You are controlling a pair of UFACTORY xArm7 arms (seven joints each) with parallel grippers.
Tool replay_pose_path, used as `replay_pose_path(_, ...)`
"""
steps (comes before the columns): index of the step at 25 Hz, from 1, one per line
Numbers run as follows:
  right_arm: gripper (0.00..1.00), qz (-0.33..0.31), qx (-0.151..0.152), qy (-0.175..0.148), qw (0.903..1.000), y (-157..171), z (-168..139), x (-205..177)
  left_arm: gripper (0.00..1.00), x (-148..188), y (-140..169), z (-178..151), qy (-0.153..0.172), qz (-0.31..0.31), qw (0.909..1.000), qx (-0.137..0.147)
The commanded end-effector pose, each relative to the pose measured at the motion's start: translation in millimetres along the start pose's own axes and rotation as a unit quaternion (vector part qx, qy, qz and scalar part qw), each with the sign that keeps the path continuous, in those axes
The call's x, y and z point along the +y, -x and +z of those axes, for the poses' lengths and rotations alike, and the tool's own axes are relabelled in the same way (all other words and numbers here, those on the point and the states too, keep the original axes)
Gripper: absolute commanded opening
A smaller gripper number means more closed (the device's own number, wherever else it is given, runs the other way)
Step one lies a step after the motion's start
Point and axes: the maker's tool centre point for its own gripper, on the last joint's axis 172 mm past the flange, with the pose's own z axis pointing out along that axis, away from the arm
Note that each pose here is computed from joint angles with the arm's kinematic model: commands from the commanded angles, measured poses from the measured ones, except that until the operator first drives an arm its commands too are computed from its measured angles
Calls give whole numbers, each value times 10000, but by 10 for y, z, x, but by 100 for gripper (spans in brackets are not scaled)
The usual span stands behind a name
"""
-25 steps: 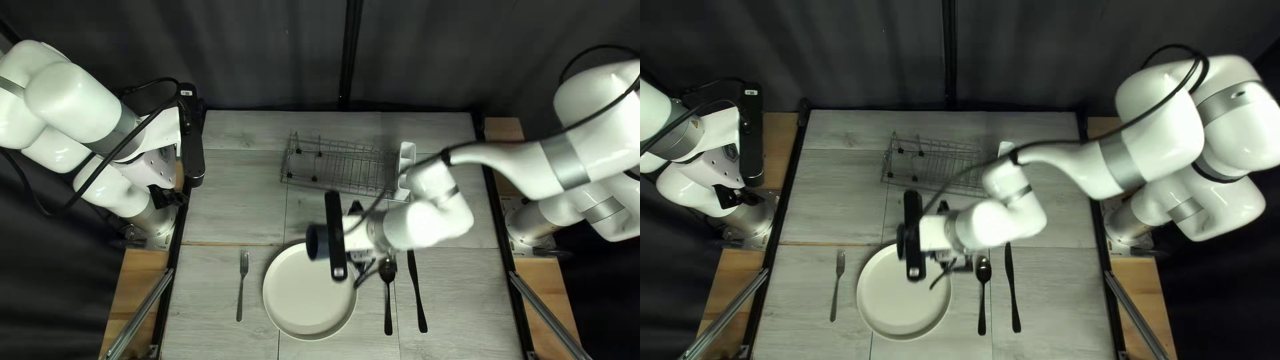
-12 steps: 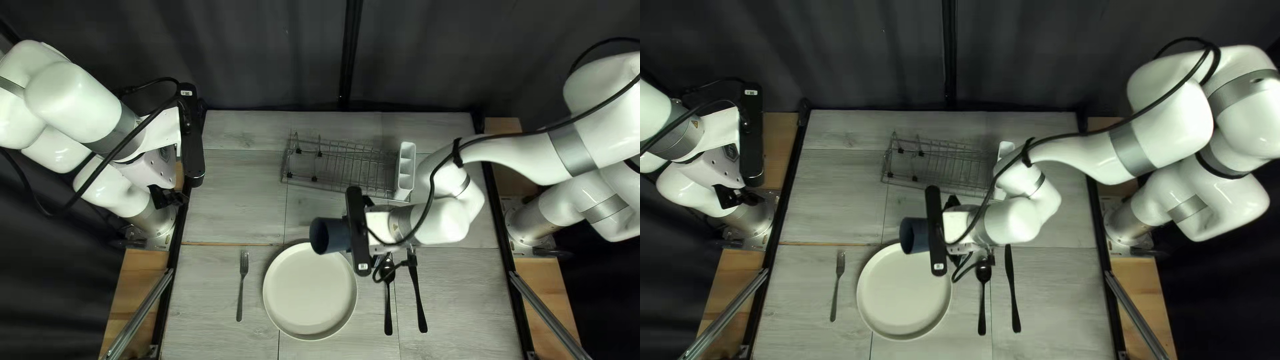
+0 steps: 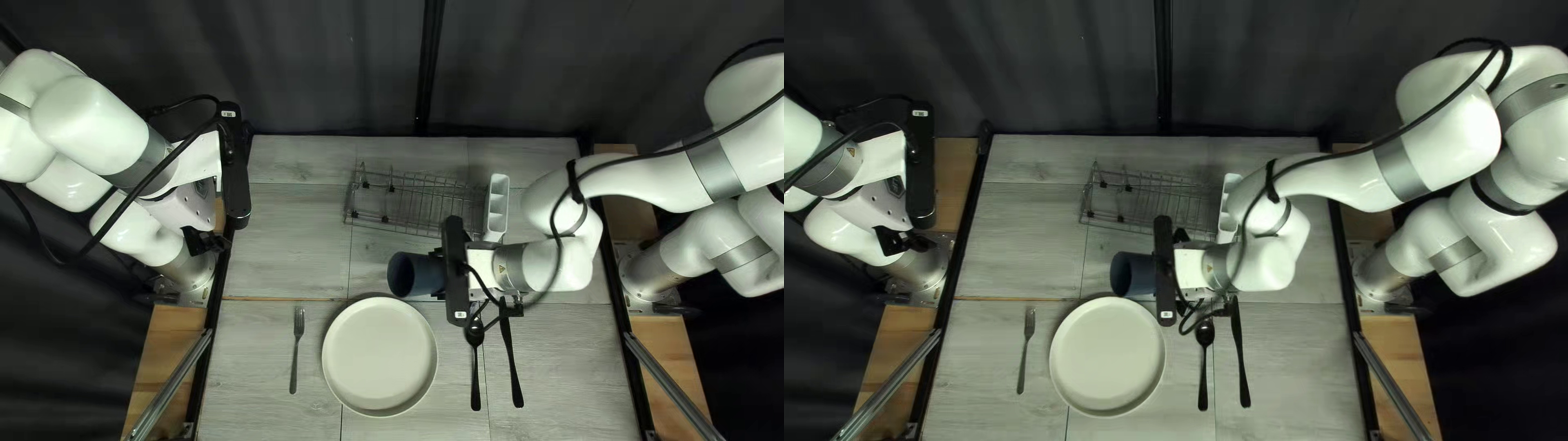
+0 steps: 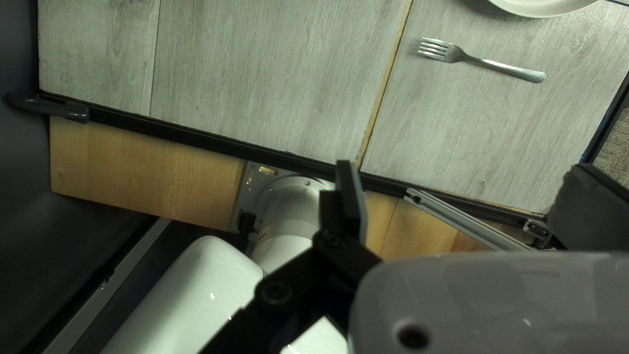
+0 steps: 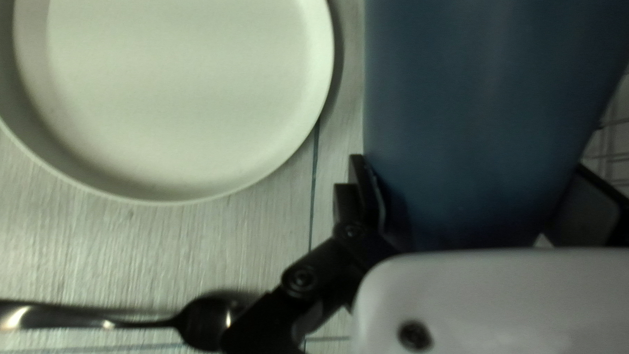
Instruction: Pick up and place plate onto table. Place down one fork to the left of the plate. Place spoon and knife to the right of the plate. Place cup above the knife and spoon
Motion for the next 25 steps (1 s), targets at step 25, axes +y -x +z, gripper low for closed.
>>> replay_pose_path(25,0,146,-376,-501,9979,-424,520,-1392,100,0,0,0,0,0,10000,0)
